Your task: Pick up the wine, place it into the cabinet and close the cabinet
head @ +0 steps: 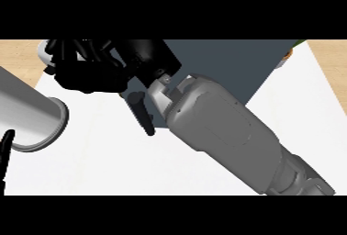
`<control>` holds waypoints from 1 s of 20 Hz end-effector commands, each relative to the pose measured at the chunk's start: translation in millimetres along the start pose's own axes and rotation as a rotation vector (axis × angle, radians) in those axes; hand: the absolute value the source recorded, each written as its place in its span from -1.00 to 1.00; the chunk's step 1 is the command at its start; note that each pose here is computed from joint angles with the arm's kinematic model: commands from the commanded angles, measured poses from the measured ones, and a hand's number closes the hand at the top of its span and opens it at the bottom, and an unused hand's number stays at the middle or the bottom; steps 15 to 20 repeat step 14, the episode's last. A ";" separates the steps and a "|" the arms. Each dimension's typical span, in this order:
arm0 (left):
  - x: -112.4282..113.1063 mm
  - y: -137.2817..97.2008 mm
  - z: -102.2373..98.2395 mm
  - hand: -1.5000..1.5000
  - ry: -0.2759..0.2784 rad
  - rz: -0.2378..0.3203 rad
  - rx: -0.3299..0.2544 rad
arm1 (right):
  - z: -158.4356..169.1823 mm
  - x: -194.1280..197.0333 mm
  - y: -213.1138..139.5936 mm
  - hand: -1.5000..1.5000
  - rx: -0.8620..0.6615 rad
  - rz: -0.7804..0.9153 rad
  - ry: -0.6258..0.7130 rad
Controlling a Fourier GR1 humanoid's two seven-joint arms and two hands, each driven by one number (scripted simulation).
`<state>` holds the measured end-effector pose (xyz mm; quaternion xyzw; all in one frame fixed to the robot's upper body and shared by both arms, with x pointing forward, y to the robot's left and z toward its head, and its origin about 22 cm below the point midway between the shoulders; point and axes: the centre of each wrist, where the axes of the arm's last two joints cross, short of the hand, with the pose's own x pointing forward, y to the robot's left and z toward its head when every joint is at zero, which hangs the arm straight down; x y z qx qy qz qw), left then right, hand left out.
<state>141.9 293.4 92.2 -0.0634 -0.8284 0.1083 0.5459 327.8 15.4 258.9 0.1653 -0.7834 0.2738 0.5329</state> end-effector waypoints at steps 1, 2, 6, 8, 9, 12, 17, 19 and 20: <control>-1.8 -7.2 4.8 -1.00 -0.012 0.005 0.005 | -8.6 -33.1 -44.5 1.00 -0.083 0.019 0.044; 5.1 -6.7 -1.6 -1.00 0.009 0.013 -0.006 | -10.8 -41.2 -35.0 1.00 -0.085 0.014 0.056; -6.7 -1.8 -2.5 -1.00 0.011 0.016 0.001 | -12.8 -41.9 -45.9 1.00 -0.109 0.083 0.055; 4.5 -1.4 -7.8 -1.00 -0.011 -0.002 -0.007 | -11.9 -40.7 -71.1 1.00 -0.129 0.107 0.049; 5.3 -7.3 -8.0 -1.00 0.000 0.018 -0.013 | -12.9 -50.4 -61.1 1.00 -0.114 0.141 0.043; 3.1 -5.3 -6.4 -1.00 -0.003 0.010 0.007 | -14.6 -41.1 -64.4 1.00 -0.112 0.114 0.052; 7.5 -3.4 -6.7 -1.00 0.014 0.011 -0.010 | -14.3 -50.4 -75.9 1.00 -0.124 0.141 0.043; 7.5 -3.4 -6.7 -1.00 0.014 0.011 -0.010 | -14.3 -50.4 -75.9 1.00 -0.124 0.141 0.043; 7.5 -3.4 -6.7 -1.00 0.014 0.011 -0.010 | -14.3 -50.4 -75.9 1.00 -0.124 0.141 0.043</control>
